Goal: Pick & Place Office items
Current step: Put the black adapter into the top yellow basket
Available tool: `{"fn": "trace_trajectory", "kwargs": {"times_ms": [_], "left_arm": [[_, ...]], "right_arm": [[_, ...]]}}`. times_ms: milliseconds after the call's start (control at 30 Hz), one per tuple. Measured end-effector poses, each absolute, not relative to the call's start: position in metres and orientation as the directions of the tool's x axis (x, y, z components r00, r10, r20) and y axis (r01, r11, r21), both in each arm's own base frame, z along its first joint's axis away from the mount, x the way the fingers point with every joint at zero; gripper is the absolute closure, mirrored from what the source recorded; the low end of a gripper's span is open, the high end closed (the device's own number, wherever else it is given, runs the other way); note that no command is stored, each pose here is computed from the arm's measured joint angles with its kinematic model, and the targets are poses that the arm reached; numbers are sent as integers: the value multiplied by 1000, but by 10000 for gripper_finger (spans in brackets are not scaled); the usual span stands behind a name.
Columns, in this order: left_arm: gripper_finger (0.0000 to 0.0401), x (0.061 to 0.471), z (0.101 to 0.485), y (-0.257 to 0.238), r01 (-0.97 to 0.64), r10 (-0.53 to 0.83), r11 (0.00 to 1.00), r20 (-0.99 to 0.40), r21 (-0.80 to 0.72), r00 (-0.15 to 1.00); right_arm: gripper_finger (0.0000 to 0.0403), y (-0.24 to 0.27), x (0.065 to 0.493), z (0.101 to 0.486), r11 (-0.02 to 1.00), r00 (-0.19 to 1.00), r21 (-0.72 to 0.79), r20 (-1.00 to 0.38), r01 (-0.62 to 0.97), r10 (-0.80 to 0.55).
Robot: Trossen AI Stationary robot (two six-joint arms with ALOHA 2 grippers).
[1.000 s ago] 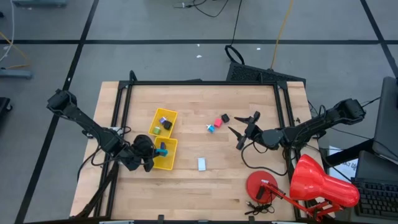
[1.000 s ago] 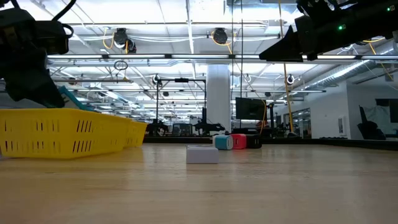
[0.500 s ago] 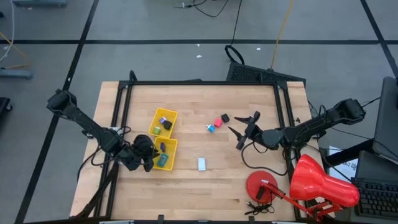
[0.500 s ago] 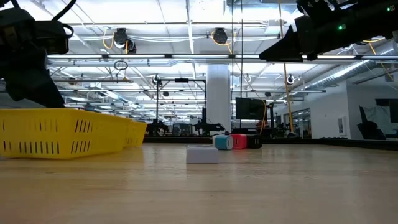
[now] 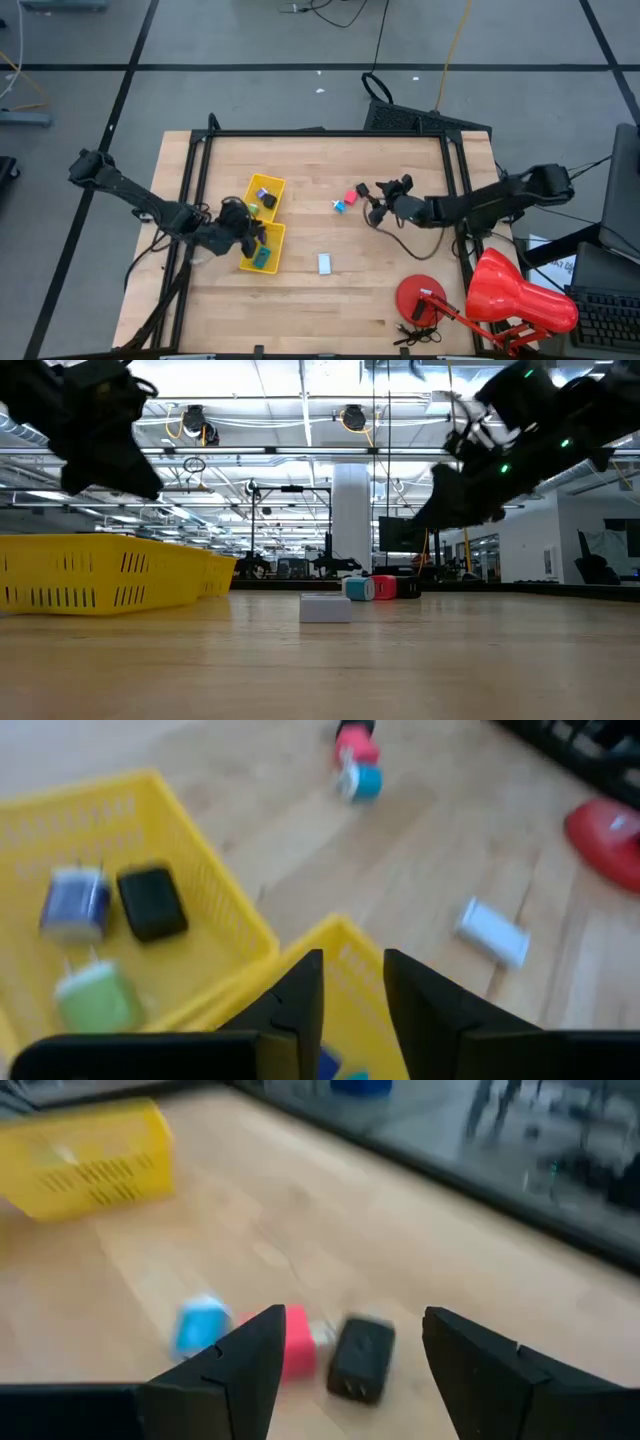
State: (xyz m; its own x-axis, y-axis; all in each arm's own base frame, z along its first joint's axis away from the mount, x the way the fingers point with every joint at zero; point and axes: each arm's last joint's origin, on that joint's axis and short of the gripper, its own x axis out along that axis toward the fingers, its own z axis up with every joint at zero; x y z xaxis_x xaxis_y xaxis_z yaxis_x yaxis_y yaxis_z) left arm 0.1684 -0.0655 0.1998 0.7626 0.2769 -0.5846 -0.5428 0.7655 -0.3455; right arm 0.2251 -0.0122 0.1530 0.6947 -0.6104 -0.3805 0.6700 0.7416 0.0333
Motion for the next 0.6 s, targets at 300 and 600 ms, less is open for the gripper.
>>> {"fn": "trace_trajectory", "kwargs": {"times_ms": [300, 600], "left_arm": [[166, 185, 216, -50, -476, 323, 838, -460, -268, 827], [97, 195, 214, -35, -505, 372, 837, -455, -213, 809]], "right_arm": [[179, -39, 234, 111, 734, 633, 20, -523, 679, -571], [179, -50, 251, 92, 740, 622, 0, -542, 672, -565]]}}
